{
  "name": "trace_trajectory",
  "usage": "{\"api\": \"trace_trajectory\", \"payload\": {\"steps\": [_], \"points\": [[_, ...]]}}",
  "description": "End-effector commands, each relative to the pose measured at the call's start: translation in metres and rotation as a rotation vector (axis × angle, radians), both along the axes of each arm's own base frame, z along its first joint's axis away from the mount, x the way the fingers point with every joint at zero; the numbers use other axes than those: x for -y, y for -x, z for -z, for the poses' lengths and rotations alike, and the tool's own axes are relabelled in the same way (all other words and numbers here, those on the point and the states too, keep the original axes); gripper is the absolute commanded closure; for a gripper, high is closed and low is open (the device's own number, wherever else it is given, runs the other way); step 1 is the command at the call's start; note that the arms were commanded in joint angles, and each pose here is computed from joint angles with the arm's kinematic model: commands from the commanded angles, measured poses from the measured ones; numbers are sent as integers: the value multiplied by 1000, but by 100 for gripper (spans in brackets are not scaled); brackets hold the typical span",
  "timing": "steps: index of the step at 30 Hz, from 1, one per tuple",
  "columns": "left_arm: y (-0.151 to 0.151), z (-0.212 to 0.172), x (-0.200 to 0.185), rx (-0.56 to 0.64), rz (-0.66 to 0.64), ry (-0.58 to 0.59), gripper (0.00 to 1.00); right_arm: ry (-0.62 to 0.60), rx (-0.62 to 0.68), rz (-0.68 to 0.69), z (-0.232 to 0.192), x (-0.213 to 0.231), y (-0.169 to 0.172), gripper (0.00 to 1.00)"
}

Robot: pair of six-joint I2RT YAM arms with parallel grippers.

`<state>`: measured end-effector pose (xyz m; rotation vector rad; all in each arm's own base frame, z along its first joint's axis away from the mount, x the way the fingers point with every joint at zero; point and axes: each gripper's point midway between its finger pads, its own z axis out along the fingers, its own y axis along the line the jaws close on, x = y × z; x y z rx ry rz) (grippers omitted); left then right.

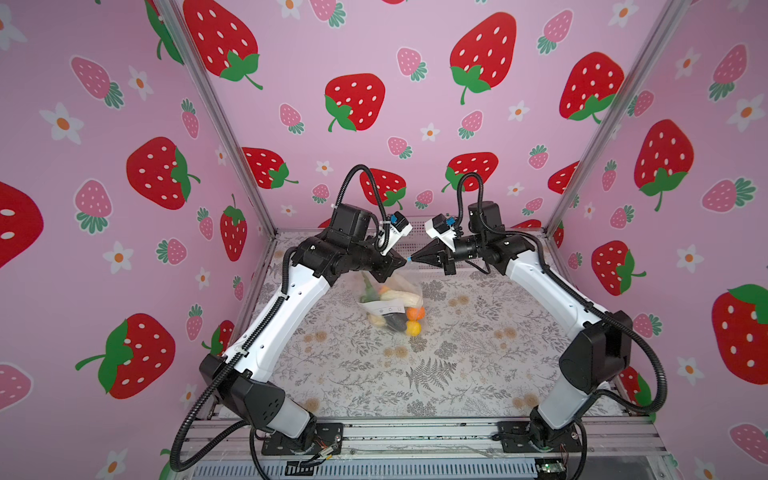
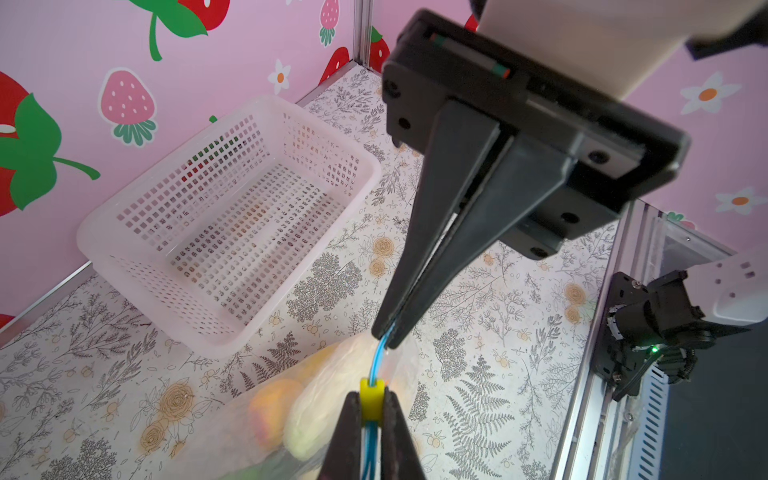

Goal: Place the food in the zip-top bag and seal the zipper
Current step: 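Slide the left gripper along the blue zipper away from the right gripper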

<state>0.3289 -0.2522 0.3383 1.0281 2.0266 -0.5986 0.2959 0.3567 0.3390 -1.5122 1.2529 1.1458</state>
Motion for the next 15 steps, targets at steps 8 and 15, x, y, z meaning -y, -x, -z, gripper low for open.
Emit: {"api": "trace_trajectory", "payload": {"steps": [8,15], "points": [[6,0,-25,18,-69,-83,100,-18,67,67,-23,24,-9,100],[7,-2,-29,26,-86,-91,100,-8,73,97,-24,30,-13,100]]}}
